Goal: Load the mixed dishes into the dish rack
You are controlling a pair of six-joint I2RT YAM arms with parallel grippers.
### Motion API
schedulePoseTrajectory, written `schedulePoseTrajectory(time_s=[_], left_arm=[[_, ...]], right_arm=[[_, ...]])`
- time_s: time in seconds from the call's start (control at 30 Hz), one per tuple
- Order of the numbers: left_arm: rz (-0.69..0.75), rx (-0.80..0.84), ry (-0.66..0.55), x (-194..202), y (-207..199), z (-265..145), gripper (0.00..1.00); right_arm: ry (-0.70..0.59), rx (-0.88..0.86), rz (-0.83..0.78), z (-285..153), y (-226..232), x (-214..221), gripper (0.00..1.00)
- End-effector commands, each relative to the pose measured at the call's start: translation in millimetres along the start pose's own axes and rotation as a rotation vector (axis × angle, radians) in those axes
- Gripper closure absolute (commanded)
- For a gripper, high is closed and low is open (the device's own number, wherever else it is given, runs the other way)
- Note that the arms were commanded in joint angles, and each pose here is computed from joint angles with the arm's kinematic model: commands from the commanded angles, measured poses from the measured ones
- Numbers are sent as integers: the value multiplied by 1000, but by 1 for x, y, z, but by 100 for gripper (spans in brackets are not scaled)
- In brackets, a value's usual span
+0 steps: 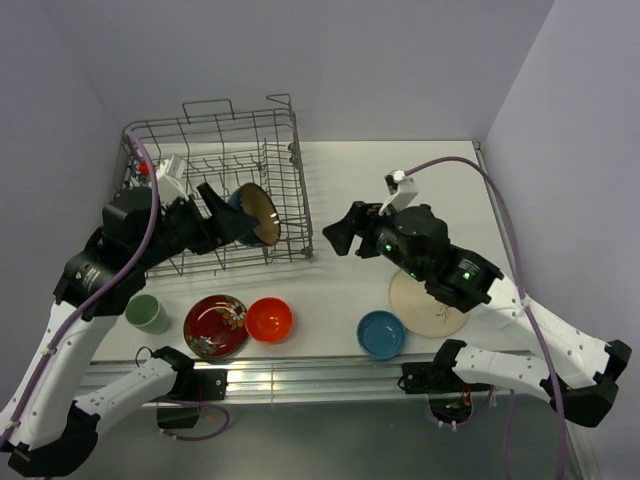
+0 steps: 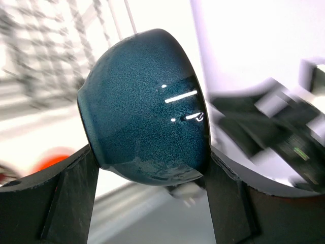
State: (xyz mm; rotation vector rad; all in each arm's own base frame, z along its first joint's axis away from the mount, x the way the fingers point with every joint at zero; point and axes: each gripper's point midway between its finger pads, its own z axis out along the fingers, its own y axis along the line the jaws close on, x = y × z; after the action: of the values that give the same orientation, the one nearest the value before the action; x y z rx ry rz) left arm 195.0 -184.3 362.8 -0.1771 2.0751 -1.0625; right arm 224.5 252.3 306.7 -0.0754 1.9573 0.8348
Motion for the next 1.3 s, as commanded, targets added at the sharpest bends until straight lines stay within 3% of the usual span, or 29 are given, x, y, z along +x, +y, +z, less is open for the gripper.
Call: schedulePoseTrajectory(time_s=[0.0,0.2,0.37,0.53,0.67,0.87,1.27], left_arm=[[147,-111,-187,-56,-3,-7,100],[232,-333,-301,-114,11,16,100],[342,-507,-298,-144,33,58,100],[475,-578,-339,-174,48,78,100],[495,-538,-386,-202,67,94,100],[573,-532,-354,-223,92,128,100],[644,-496,-273,-221,131,197,100]], right_arm=[[-129,48,-23,-30,-6,-43,15],[-163,99,-68,-47,-19,-58,15],[-176,126,-97,-53,-28,-67,15],[-167,114,-101,-52,-35,-65,15],[-149,122,-112,-49,-44,-62,15],[-120,123,-118,-43,-56,-54,15],[-108,139,-118,-39,-77,-51,15]])
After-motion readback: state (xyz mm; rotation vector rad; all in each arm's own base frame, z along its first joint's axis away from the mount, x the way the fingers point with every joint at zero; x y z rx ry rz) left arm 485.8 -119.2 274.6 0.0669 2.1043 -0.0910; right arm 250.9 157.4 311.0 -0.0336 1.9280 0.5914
